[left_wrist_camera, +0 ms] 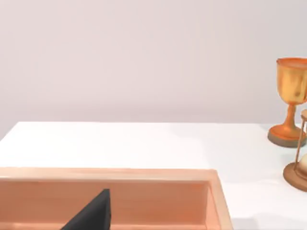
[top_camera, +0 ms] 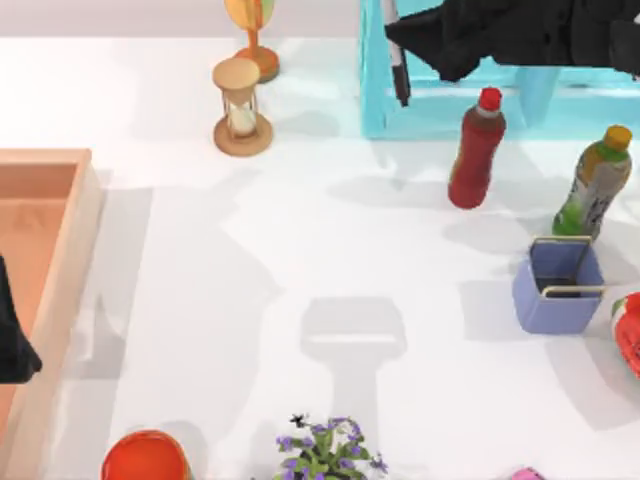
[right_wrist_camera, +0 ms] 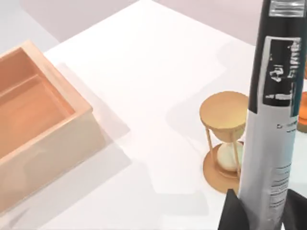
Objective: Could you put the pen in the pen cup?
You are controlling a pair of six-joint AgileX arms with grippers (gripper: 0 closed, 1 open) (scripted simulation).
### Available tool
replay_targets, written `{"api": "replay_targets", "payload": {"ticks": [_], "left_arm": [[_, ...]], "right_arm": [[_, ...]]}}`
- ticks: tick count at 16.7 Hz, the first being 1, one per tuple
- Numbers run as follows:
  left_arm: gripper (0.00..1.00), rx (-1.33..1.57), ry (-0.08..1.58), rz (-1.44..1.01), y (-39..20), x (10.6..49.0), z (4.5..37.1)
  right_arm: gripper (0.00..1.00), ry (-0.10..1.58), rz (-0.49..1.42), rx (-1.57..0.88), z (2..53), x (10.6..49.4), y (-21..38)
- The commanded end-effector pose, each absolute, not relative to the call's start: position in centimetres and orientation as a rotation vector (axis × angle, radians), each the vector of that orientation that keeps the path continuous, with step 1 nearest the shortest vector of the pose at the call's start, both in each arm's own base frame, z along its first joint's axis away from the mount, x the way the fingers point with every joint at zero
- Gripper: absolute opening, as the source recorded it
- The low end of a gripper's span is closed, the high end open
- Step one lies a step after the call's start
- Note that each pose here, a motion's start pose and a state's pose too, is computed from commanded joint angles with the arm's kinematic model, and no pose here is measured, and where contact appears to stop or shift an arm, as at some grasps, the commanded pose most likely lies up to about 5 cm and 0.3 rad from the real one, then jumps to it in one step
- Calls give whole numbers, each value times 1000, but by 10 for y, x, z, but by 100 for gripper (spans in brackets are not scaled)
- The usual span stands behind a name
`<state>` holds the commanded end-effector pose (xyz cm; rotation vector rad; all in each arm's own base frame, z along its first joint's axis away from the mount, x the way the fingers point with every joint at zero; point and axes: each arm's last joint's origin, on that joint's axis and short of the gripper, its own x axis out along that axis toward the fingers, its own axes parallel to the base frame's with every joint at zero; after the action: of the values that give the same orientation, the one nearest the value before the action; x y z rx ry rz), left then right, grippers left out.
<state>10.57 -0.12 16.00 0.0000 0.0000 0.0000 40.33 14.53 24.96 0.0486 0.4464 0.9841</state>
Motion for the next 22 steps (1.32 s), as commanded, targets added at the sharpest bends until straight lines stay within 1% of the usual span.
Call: {"api": "replay_targets", "payload": {"ticks": [5,7,9,12,16,19,22], "left_arm": [[100,0,0,0,-1,106,160],[100,0,0,0,-1,106,160],[100,0,0,0,-1,106,160],[100,0,0,0,-1,106,160],[100,0,0,0,-1,106,160],[100,0,0,0,-1,106,160],[100,0,0,0,-1,106,160]], "right_arm": [[0,260,1048,109,235,395,83],[0,182,1072,103,218,382,61],[0,121,1096,94,200,360,39],[0,65,1116,88,181,320,11],[0,-13,1072,45,183,278,-21],[0,-42,1033,22,185,264,-32],[0,-42,1033,22,185,264,-32]]}}
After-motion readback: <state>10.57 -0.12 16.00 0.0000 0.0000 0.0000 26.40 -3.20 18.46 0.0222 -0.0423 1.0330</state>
